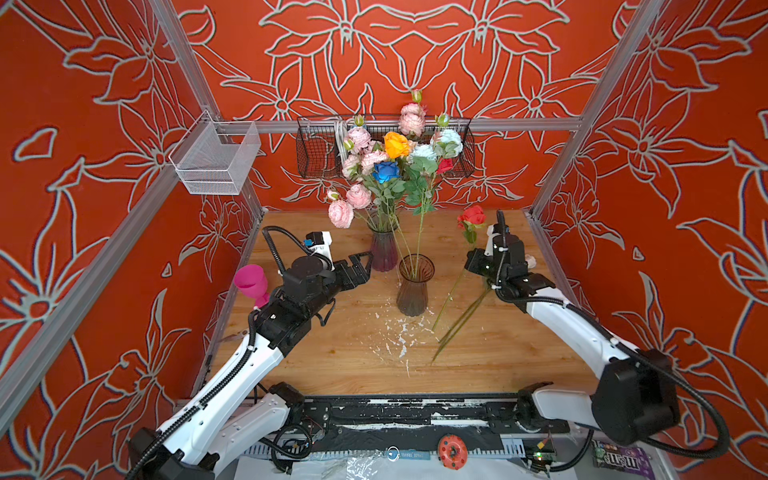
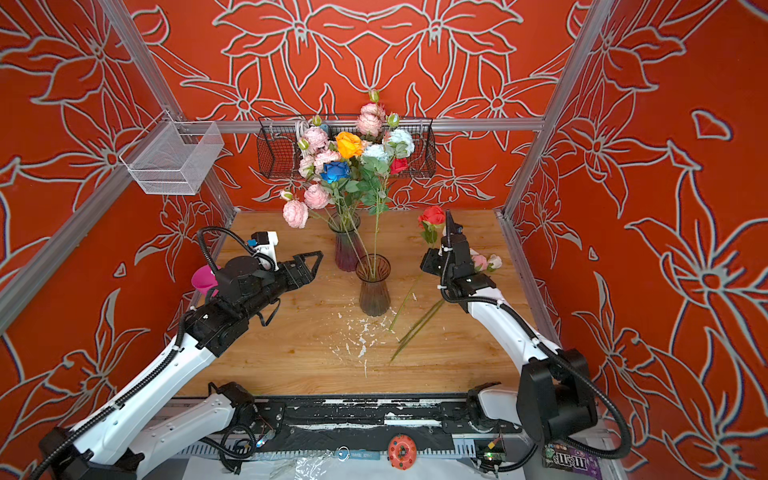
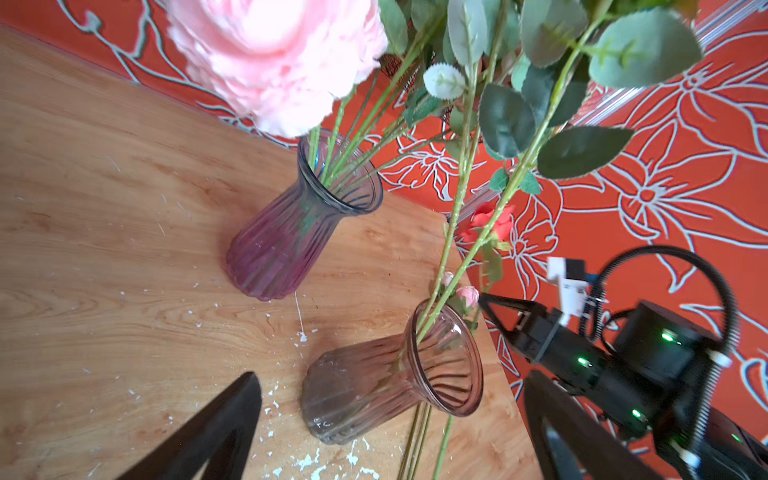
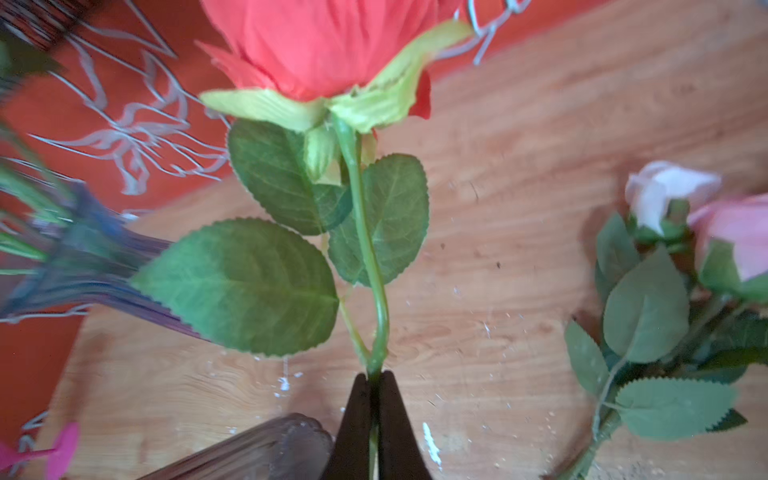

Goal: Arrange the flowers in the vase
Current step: 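Close the right gripper on the red rose stem and lift it high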

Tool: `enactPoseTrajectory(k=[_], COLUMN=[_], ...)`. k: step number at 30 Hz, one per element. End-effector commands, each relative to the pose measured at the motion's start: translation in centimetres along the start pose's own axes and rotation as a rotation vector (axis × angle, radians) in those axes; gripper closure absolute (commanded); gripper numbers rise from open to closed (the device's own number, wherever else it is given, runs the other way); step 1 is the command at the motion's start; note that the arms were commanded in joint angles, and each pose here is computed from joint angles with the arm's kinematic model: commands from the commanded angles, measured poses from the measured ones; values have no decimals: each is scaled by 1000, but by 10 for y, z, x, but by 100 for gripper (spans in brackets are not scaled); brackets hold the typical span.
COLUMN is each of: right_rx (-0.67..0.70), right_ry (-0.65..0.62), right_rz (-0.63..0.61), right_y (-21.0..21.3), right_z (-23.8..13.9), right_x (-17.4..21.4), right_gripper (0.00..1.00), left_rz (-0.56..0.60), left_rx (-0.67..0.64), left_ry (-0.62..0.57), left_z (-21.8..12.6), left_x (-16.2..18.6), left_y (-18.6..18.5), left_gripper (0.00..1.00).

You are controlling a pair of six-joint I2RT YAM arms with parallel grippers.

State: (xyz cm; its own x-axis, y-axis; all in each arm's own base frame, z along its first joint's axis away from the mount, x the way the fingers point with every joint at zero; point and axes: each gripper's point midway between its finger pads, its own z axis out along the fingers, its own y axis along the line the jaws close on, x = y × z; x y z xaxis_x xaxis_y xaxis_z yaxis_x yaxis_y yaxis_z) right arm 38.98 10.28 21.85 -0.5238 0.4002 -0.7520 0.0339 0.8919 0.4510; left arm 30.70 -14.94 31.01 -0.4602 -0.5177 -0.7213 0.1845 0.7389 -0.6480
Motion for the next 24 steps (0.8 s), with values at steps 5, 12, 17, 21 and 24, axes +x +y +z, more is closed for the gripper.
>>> enactPoseTrajectory(k=[5, 12, 17, 21, 24], right_rx=[-115, -252, -359, -450, -497], right_ry=[-197, -416, -558, -644, -687], right_rz=[-45, -163, -271, -319, -360], right_y=[37, 91, 139, 174, 199], right_z=[-53, -119, -159, -179, -185], right_x=[-59, -104, -124, -136, -147], right_gripper=[100, 100, 100, 100, 100], left_rz=[17, -14, -107, -167, -160], left_rx=[-53, -104, -221, -308, -297], left_ry=[-119, -254, -394, -501, -515], left_z=[-13, -39, -66, -87, -89], left_x=[-25, -47, -62, -68, -71], left_y=[13, 27, 56, 77, 76], left_gripper=[2, 2, 2, 2, 2])
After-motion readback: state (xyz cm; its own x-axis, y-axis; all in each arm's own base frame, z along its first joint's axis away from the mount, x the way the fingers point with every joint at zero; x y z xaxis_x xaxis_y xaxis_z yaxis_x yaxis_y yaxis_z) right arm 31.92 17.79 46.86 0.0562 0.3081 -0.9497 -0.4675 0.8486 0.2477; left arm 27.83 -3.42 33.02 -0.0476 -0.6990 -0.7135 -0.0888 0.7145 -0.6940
